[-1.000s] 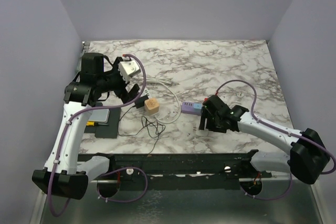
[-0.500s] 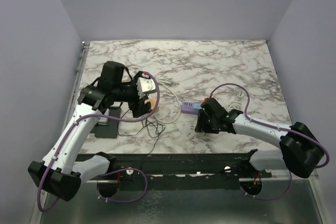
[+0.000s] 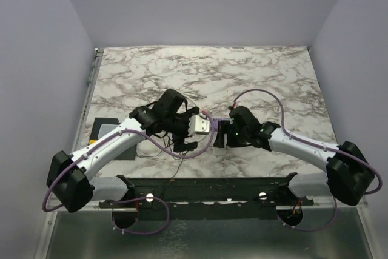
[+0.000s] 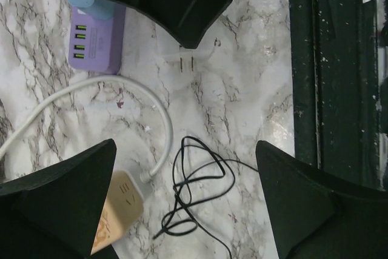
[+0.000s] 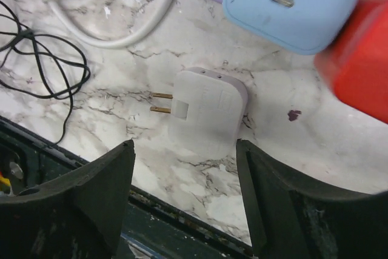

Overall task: Insert the plug
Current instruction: Move the plug to the center of the board, then pick up the plug from the center of the board.

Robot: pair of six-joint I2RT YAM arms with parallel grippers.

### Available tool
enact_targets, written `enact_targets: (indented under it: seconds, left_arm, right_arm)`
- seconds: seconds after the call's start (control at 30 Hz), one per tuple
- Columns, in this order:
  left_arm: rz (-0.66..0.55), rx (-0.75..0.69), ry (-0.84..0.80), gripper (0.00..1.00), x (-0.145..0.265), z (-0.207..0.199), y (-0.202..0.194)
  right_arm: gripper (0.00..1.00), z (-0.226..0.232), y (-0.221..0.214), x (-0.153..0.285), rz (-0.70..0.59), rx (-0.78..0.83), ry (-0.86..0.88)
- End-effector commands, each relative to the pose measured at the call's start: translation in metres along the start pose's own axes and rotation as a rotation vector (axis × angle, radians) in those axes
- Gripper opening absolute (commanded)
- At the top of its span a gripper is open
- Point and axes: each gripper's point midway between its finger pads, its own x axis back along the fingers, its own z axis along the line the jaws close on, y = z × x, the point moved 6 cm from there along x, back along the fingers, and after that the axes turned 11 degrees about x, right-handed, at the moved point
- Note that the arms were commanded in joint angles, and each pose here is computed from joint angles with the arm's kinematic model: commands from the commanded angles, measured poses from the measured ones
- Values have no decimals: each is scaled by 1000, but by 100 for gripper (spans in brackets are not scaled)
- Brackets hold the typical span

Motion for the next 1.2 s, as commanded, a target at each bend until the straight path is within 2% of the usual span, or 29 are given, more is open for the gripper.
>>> enact_targets:
  seconds: [0.0,0.1,0.33,0.53,0.97,1.17]
  left_arm:
    - [-54,-74,116,99,-28,19,15]
    - [-52,-99,93,99,-49,14,14]
    - [-42,-117,59,99,-89,-4,12]
    - [3,-87,67,99,-125,-6,6]
    - [116,-14,171,99,-160,17,-10]
    - [108,-10,89,99,-167,10,-13]
  right_arm:
    - [73,-11,23,35,-105,11,-105]
    - [70,-36,35,56,-134,-42,-228]
    - [68,-43,97,109,-314,-55,-186]
    - [68,-60,134,121,-369,-63,-266]
    - [68,-73,132,123,-382,-107,-203]
    - [68,-73,135,121,-378,-116,-178]
